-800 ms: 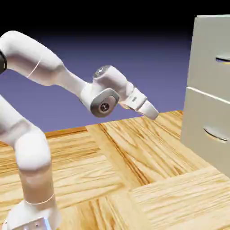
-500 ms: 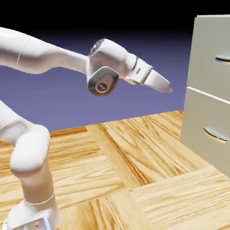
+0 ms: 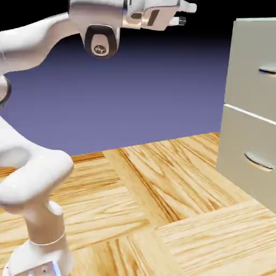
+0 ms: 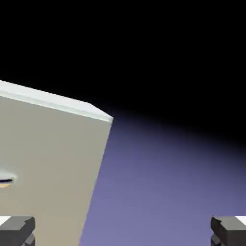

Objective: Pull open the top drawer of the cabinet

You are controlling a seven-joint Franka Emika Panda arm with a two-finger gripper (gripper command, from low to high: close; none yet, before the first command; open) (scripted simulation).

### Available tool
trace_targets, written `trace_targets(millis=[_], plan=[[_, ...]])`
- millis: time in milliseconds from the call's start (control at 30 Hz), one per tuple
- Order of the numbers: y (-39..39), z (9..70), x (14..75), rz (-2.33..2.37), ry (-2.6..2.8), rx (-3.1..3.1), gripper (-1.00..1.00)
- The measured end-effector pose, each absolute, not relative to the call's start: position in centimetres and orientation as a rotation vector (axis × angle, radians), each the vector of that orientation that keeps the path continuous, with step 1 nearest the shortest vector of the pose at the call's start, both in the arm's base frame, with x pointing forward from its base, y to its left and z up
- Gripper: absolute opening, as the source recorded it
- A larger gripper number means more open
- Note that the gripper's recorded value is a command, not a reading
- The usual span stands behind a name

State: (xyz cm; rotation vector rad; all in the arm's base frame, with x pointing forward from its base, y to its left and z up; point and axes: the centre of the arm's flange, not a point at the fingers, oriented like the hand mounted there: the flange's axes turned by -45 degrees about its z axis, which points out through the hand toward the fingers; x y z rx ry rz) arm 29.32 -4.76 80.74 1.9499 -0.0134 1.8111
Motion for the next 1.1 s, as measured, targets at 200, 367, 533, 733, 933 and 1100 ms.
trace_targets(millis=[200, 367, 533, 733, 933, 1100], plan=[[0.7, 84.7, 29.4, 1.803, 0.140, 1.730, 0.00], [5.7, 85.9, 32.0, 1.750, 0.298, 1.569, 0.00], [10.3, 85.2, 37.0, 1.663, 0.474, 1.436, 0.00], [13.6, 81.4, 45.8, 1.531, 0.693, 1.315, 0.00], [13.4, 74.6, 56.1, 1.391, 0.908, 1.240, 0.00], [10.0, 66.8, 64.7, 1.287, 1.073, 1.210, 0.00]])
